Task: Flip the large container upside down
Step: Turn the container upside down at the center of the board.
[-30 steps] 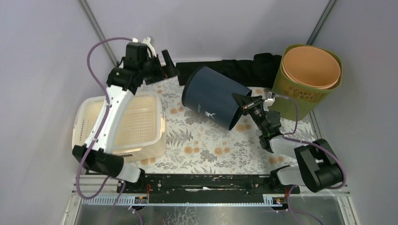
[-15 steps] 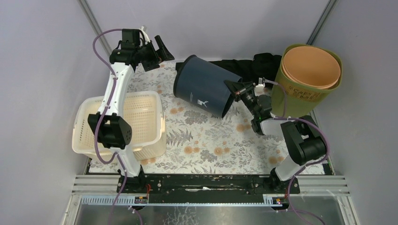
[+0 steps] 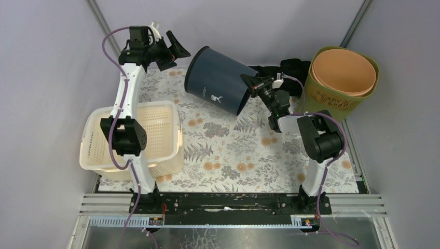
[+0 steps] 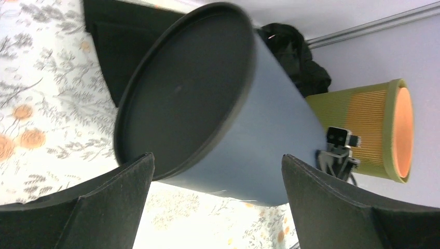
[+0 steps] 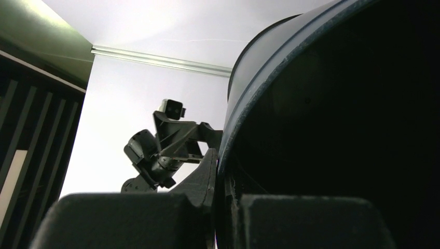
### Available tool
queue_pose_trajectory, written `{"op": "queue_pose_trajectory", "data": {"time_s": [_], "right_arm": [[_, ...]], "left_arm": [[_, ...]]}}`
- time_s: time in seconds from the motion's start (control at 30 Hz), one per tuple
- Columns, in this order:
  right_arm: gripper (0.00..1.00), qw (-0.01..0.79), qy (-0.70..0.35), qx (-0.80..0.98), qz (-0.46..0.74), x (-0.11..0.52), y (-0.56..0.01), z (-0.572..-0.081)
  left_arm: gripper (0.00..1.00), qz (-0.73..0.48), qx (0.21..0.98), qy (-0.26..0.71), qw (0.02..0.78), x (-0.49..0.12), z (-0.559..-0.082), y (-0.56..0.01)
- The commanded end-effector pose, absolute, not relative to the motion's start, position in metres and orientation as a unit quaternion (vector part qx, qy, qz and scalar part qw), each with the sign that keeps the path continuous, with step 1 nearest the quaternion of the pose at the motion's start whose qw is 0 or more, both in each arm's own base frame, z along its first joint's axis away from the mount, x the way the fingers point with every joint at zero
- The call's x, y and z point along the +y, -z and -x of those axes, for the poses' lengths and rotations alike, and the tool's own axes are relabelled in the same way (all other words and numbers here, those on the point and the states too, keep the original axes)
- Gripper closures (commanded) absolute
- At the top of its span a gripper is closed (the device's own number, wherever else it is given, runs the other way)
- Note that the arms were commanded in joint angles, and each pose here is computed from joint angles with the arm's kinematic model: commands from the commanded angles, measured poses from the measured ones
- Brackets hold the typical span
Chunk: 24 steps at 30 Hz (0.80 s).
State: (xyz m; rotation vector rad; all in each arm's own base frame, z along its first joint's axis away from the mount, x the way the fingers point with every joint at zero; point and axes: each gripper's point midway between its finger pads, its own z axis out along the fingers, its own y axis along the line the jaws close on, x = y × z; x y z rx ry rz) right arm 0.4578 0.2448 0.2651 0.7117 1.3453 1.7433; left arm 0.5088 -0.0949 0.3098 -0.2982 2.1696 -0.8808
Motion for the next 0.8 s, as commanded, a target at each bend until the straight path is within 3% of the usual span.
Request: {"op": "queue_pose_trajectory", "data": {"time_s": [0.0,0.43,0.77], "right_arm": [[1.0,0.449,-0.805,0.353,-0.158,0.24,-0.403,-0.416],[1.0,0.419,-0.831,0.337,-0.142,0.285,-0.406,-0.427],[1.0,0.401,-0.838,0.342,-0.142,0.31,-0.396,-0.425]], "left_arm": [[0.0,0.08,0.814,0.398,0.414,-0.105,-0.526,-0.343],[0.0,0.08,0.813,0.401,0.414,-0.095,-0.546,-0.323],[0.0,0.03,0.785,0.459,0.414,-0.117,-0.542,-0.343]]}}
